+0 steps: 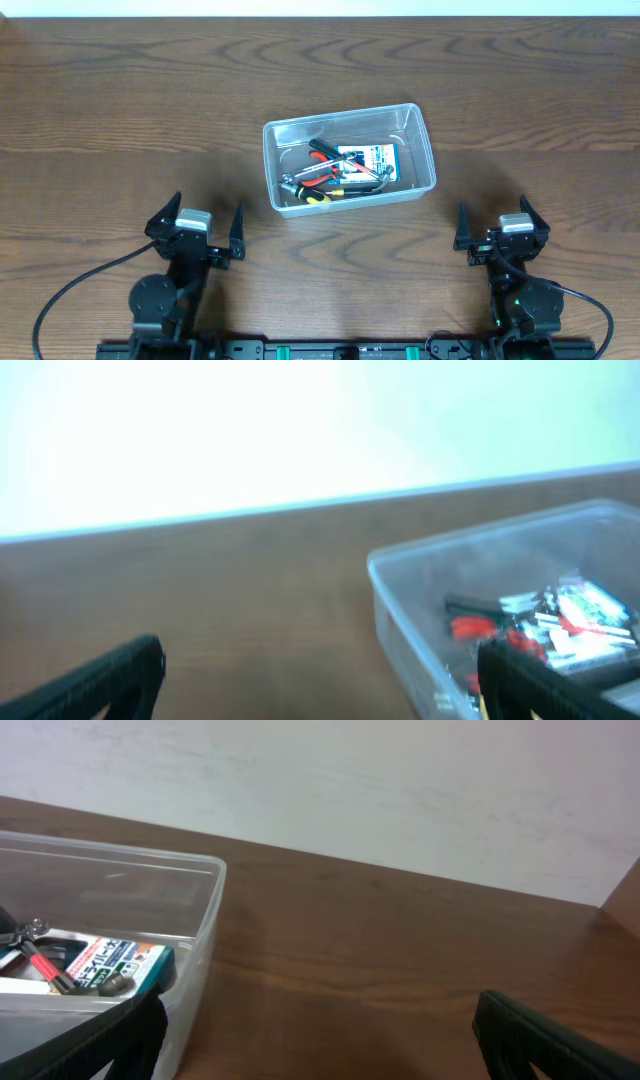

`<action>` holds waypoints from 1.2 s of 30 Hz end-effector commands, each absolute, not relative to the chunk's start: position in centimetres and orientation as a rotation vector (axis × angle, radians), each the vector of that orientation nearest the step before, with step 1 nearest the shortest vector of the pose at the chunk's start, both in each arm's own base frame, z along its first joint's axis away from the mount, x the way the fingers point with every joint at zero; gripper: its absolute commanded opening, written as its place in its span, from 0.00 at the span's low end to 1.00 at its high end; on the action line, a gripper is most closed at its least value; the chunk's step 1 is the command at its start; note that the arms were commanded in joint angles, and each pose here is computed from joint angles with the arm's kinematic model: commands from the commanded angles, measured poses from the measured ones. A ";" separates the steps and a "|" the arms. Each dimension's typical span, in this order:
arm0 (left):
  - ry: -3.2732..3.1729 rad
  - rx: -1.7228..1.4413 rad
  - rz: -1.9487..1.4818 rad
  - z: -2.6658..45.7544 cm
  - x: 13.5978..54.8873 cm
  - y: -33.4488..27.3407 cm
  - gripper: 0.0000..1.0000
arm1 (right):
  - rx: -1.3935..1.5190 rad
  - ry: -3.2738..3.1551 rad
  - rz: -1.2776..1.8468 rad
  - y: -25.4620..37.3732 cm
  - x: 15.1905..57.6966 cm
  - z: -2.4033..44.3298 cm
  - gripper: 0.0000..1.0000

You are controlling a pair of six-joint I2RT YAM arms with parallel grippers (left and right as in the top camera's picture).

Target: Pack container

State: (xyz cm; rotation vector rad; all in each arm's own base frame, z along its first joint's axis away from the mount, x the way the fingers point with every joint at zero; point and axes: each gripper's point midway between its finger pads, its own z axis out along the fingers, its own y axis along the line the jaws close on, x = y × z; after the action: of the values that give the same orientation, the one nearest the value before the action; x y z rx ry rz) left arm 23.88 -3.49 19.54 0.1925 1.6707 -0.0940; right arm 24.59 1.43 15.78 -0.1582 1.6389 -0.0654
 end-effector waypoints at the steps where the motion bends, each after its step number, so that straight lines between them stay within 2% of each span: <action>1: 1.567 0.106 -0.088 19.4 24.6 -2.6 0.98 | -0.133 1.639 -0.061 1.1 24.6 15.7 0.99; 9: 1.559 -0.060 -0.050 17.8 24.8 -0.4 0.98 | -0.133 1.639 -0.061 1.1 24.6 15.7 0.99; 14: 1.731 -0.177 -0.150 13.4 24.3 -0.6 0.98 | -0.134 1.639 -0.061 1.2 24.6 15.7 0.99; 36: 1.730 -0.082 -0.208 13.6 24.2 -2.7 0.98 | -0.134 1.639 -0.062 1.1 24.6 15.7 0.99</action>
State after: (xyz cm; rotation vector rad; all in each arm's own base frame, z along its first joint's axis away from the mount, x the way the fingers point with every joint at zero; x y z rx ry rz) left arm 24.32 -2.96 15.28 -0.0834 1.6789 -0.2394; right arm 24.59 1.43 15.78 -0.1578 1.6382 -0.0651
